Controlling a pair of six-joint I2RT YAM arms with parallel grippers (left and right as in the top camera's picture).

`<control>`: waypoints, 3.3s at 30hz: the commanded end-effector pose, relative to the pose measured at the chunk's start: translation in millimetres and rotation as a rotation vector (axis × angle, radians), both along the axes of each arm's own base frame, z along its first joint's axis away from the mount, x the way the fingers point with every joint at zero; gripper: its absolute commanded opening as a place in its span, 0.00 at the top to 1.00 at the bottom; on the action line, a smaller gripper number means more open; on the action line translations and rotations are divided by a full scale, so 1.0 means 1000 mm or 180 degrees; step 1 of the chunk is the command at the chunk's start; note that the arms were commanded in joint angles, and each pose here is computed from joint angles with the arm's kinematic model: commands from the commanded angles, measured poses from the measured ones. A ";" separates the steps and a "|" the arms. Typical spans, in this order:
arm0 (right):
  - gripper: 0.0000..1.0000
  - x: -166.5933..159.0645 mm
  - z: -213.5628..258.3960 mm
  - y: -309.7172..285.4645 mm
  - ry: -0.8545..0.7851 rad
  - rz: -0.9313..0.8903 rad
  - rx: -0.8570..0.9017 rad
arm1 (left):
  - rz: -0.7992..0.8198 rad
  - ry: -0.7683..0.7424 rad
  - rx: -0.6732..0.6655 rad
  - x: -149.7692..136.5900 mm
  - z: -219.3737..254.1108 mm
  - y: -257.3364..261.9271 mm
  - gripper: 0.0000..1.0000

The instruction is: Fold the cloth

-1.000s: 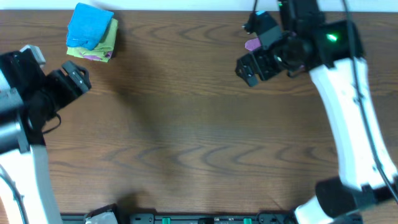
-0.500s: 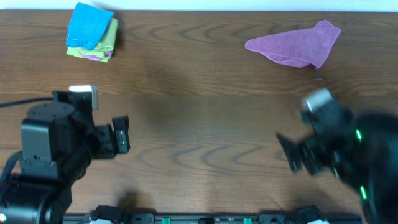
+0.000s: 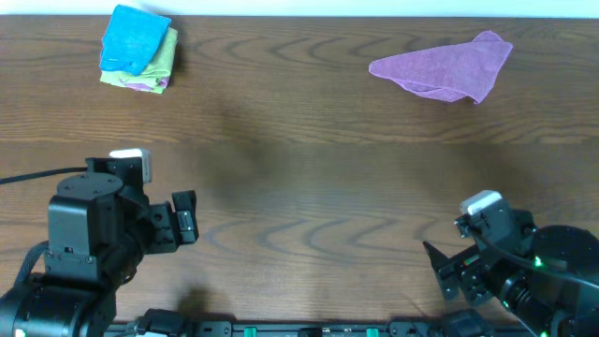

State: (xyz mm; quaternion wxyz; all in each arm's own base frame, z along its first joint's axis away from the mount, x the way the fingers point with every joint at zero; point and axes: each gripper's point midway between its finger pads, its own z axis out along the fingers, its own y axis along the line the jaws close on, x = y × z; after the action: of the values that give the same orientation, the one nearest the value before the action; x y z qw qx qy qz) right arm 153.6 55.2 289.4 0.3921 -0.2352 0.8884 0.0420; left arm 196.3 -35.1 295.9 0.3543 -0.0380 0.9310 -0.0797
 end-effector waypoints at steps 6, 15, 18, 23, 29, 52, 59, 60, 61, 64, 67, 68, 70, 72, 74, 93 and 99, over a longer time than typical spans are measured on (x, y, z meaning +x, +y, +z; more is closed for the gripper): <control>0.01 0.000 -0.001 -0.002 0.0017 -0.0065 0.0019 | 0.0154 -0.0127 -0.0513 0.009 0.013 -0.015 0.05; 0.01 0.000 -0.001 -0.002 0.0017 -0.0064 0.0018 | 0.0390 0.0035 -0.0466 0.001 0.003 -0.005 0.05; 0.01 0.000 -0.001 -0.002 0.0017 -0.0064 0.0018 | 0.0456 0.0163 -0.0373 -0.007 -0.005 0.001 0.05; 0.01 0.000 -0.001 -0.002 0.0017 -0.0064 0.0018 | 0.0749 -0.0020 -0.0080 0.002 0.001 0.024 0.05; 0.01 0.000 -0.001 -0.002 0.0017 -0.0065 0.0019 | 0.1142 -0.0341 0.0322 0.015 0.014 0.055 0.05; 0.01 0.000 -0.001 -0.002 0.0019 -0.0065 0.0019 | 0.0724 -0.1473 0.0623 0.028 -0.078 0.075 0.05; 0.01 -0.001 -0.001 -0.002 0.0023 -0.0064 0.0017 | 0.0758 -0.1465 0.0639 0.018 -0.119 0.075 0.05; 0.01 -0.001 -0.001 -0.002 0.0023 -0.0064 0.0017 | 0.0757 -0.1465 0.0638 0.017 -0.124 0.075 0.05; 0.01 -0.001 -0.001 -0.002 0.0022 -0.0065 0.0018 | 0.0757 -0.1465 0.0638 0.016 -0.129 0.075 0.05; 0.01 -0.001 -0.001 -0.002 0.0023 -0.0065 0.0018 | 0.0759 -0.1475 0.0639 0.015 -0.136 0.075 0.05; 0.01 -0.001 -0.001 -0.002 0.0023 -0.0064 0.0017 | 0.0770 -0.1464 0.0646 0.013 -0.142 0.076 0.05; 0.01 -0.001 -0.001 -0.002 0.0023 -0.0065 0.0018 | 0.0770 -0.1454 0.0647 0.013 -0.144 0.076 0.05; 0.01 -0.001 -0.001 -0.002 0.0023 -0.0065 0.0018 | 0.0768 -0.1448 0.0644 0.013 -0.149 0.075 0.05; 0.01 -0.001 -0.001 -0.002 0.0023 -0.0065 0.0018 | 0.0768 -0.1445 0.0639 0.012 -0.154 0.075 0.05; 0.01 -0.001 -0.001 -0.002 0.0022 -0.0064 0.0017 | 0.0772 -0.1448 0.0632 0.012 -0.158 0.075 0.05; 0.01 -0.001 -0.001 -0.002 0.0023 -0.0065 0.0018 | 0.0705 -0.1294 0.0327 0.018 -0.192 0.060 0.05; 0.01 -0.001 -0.001 -0.002 0.0023 -0.0065 0.0018 | 0.0644 -0.1295 0.0397 0.018 -0.192 0.059 0.05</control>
State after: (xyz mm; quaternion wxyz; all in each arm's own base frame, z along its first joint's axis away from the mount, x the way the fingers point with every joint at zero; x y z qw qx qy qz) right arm 152.9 54.3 288.2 0.3899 -0.2344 0.8896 0.0404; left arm 214.1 24.0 111.0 0.5469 -0.0952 0.8317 0.0044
